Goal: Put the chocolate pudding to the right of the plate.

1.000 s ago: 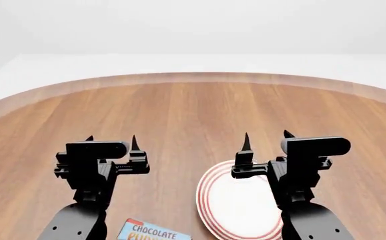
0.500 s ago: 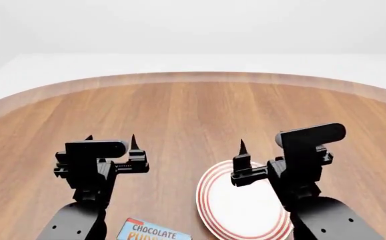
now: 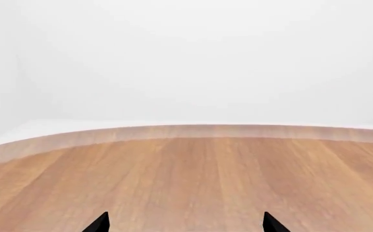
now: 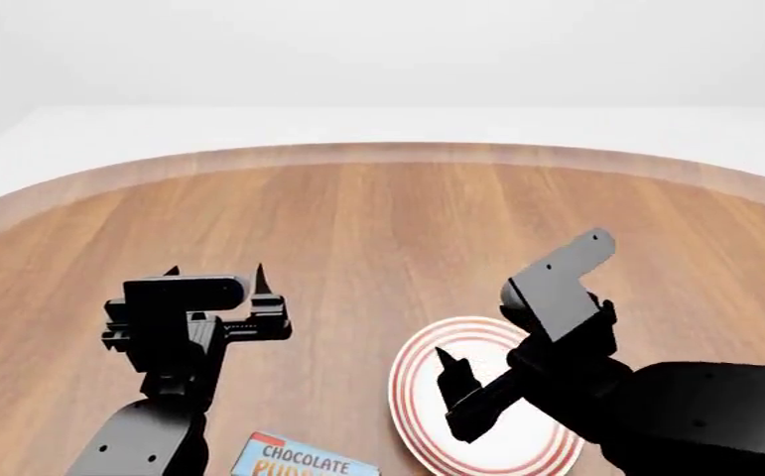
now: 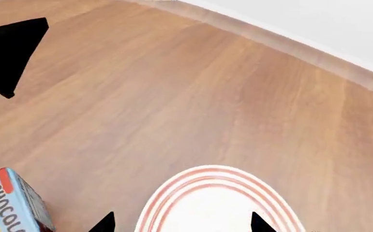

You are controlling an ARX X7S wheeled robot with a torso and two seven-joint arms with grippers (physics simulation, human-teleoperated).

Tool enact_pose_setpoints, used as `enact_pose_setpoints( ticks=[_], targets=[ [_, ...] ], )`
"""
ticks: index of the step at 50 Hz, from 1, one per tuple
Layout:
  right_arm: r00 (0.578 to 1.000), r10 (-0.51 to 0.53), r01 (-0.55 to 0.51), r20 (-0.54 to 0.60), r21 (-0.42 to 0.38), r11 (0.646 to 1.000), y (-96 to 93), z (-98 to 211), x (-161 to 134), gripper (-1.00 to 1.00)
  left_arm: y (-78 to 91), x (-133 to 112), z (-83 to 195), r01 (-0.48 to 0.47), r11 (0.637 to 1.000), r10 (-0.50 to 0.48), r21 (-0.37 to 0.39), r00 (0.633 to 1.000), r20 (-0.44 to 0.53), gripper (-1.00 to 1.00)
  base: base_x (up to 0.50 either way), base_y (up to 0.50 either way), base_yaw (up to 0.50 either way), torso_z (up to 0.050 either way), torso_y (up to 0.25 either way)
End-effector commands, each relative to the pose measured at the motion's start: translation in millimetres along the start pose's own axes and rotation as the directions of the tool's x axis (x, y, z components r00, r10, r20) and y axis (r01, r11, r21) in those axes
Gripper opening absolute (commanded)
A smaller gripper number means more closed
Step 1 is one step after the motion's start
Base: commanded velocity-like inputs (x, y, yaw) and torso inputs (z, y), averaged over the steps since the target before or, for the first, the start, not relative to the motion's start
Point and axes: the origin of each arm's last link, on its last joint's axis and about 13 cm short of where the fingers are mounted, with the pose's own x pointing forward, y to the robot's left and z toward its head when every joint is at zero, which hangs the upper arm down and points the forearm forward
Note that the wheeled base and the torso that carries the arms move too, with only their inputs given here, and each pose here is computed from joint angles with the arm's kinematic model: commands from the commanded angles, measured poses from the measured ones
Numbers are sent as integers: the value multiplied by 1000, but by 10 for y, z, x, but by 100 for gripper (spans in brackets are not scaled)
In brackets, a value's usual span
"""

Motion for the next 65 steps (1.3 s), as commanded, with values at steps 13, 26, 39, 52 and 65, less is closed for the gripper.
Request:
enact_pose_setpoints(
  ticks=[13, 26, 39, 52, 65],
  targets=[
    [924, 345, -372, -163, -188, 909, -83, 27, 38, 100, 14, 22, 15, -12, 1000, 12, -4, 1000, 2, 100, 0, 0, 0, 0, 0],
    [871, 437, -481, -225, -206, 852, -24, 93, 176, 100, 11, 26, 11, -13, 1000, 13, -3, 1000, -1, 100, 0, 0, 0, 0, 0],
    [837, 494, -539, -234, -202, 818, 39, 96, 330, 100, 1, 16, -2, -9, 1000, 9, -1, 1000, -3, 100, 0, 0, 0, 0, 0],
    [788, 557, -605, -264, -164, 779, 104, 42, 600, 100, -13, 28, -11, -6, 1000, 6, 3, 1000, -7, 100, 0, 0, 0, 0, 0],
    [759, 569, -623, -316, -98, 776, 158, -101, 804, 100, -12, 34, -17, -7, 1000, 7, 2, 1000, -9, 100, 0, 0, 0, 0, 0]
  ],
)
